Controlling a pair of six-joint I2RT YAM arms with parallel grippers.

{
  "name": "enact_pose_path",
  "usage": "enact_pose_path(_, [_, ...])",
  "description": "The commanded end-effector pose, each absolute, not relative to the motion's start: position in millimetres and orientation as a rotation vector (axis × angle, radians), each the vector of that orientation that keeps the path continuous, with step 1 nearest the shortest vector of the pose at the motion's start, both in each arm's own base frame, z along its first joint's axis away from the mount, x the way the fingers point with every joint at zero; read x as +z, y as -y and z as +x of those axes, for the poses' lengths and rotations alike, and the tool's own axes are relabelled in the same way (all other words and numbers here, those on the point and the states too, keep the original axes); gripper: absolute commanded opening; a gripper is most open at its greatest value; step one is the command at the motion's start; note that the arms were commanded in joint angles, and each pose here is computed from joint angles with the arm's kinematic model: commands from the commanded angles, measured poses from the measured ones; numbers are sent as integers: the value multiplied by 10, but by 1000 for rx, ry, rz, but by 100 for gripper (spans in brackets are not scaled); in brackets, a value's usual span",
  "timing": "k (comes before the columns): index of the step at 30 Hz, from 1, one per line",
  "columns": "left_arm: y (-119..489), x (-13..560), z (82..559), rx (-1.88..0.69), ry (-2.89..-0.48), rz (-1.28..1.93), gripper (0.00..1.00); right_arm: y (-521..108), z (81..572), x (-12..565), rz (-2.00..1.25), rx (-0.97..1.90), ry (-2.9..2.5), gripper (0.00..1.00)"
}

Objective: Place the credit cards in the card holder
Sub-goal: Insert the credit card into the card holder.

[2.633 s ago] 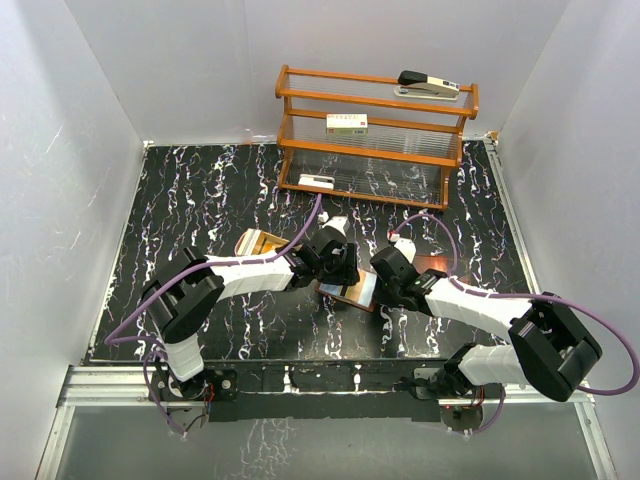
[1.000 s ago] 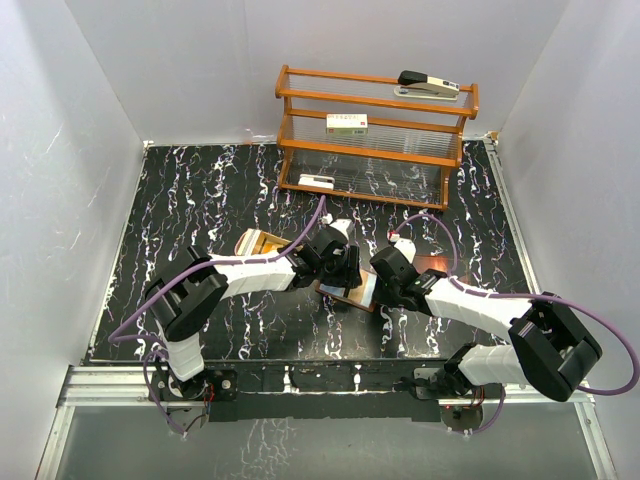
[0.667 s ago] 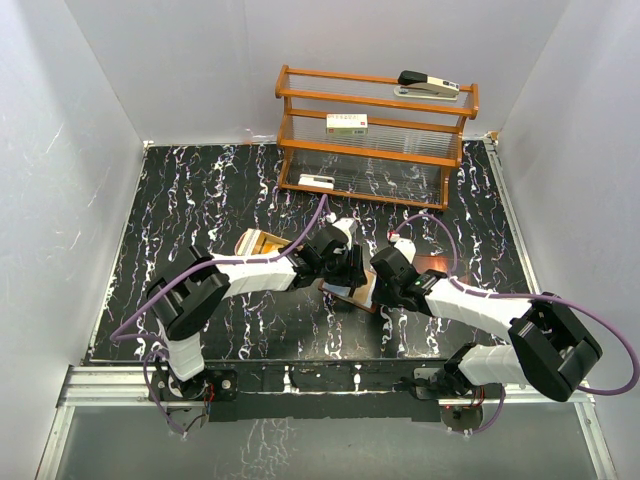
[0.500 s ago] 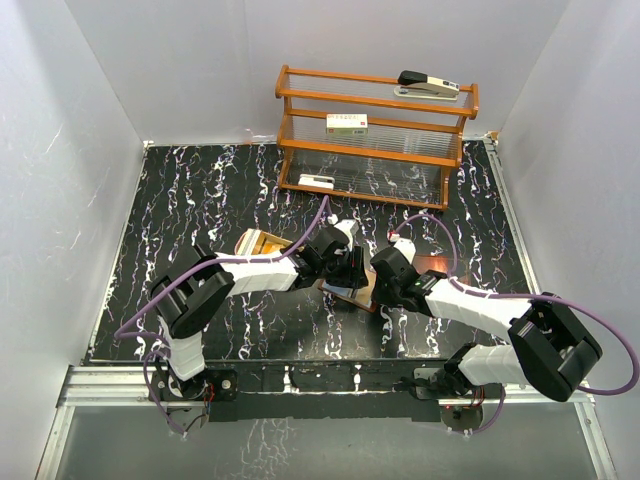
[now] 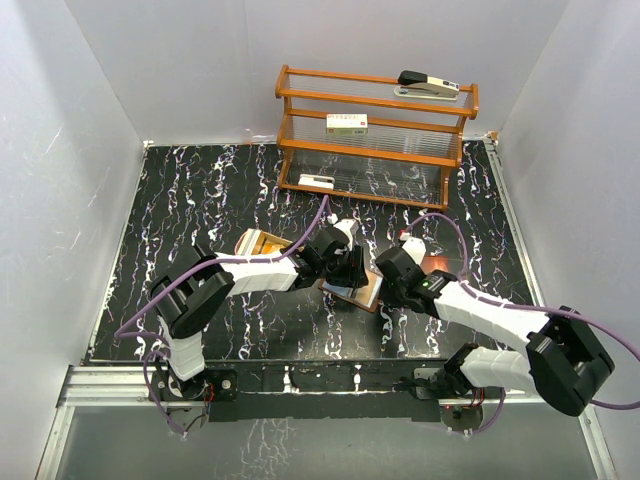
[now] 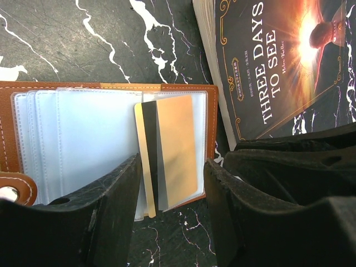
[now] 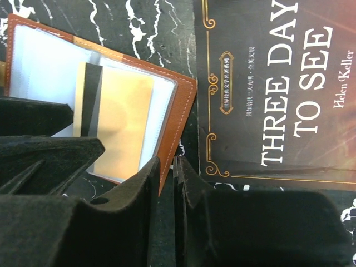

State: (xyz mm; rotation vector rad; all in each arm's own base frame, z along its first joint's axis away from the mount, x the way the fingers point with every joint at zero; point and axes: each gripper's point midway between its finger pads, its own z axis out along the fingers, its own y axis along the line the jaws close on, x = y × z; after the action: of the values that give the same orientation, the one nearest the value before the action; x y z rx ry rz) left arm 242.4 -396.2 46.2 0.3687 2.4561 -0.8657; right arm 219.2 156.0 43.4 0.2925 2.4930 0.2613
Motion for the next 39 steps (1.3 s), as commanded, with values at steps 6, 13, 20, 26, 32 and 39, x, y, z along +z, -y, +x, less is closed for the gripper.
enact_pose_path(6, [4022,587,2466,-886,-2408,364,47,-1475,2341,366,364,150,-2459,10])
enact_pose_path(13, [4113,643,2463,-945,-2372,390,47,-1580,2386,281,337,216,-2448,9])
enact_pose_path(20, [4148,613,2434,-981,-2364,410,46,-1732,2451,289,257,313,-2416,10])
enact_pose_path(26, [4089,608,2451,-947,-2374,379,46,-1669,2525,320,242,264,-2399,11])
enact_pose_path(32, [3840,729,2579,-784,-2367,290,49,-1562,2540,464,252,225,-2367,12])
enact_pose_path(39, [3524,970,2731,-560,-2343,306,55,-1585,2548,645,240,245,-2356,17])
